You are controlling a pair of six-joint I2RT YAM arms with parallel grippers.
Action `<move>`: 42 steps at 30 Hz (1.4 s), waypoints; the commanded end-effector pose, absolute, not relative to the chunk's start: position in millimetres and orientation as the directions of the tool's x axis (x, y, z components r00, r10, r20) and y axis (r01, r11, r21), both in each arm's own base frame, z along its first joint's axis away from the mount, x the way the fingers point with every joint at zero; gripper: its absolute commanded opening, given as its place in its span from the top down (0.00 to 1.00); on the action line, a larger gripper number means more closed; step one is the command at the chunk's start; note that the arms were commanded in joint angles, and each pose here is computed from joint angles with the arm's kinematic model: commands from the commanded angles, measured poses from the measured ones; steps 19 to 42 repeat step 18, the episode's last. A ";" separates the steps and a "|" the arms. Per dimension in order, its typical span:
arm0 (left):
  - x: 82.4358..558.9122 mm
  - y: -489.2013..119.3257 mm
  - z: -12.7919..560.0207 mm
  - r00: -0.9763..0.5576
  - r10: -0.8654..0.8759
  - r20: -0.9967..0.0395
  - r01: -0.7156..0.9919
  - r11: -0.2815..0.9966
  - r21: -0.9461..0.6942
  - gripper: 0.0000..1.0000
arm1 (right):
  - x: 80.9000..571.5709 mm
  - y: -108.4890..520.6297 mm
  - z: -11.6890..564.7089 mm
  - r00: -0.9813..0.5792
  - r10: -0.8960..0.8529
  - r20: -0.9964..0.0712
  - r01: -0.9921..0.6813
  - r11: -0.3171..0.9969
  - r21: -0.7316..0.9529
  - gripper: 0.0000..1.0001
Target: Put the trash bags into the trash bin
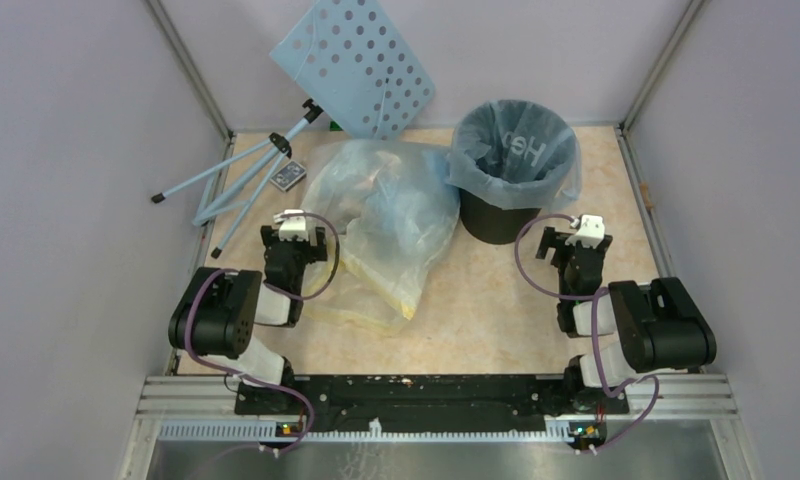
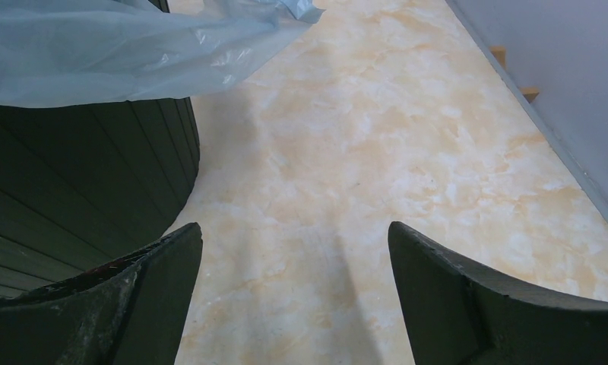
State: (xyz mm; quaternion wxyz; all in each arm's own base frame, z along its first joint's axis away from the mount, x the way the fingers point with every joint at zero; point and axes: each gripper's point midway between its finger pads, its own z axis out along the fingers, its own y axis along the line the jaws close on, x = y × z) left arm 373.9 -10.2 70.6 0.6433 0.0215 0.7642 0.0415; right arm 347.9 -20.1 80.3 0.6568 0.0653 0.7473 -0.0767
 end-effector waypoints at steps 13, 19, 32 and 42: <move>384.8 -7.1 88.2 -0.115 0.062 -0.991 -0.047 0.997 0.067 0.01 | 359.4 -15.7 106.1 -0.034 0.001 -0.999 0.189 0.982 -0.005 0.08; 384.8 -7.1 88.3 -0.116 0.062 -0.991 -0.047 0.997 0.068 0.01 | 359.5 -15.6 106.2 -0.034 0.001 -0.999 0.188 0.982 -0.005 0.08; 384.8 -7.1 88.3 -0.116 0.062 -0.991 -0.047 0.997 0.068 0.01 | 359.5 -15.6 106.2 -0.034 0.001 -0.999 0.188 0.982 -0.005 0.08; 384.8 -7.1 88.3 -0.116 0.062 -0.991 -0.047 0.997 0.068 0.01 | 359.5 -15.6 106.2 -0.034 0.001 -0.999 0.188 0.982 -0.005 0.08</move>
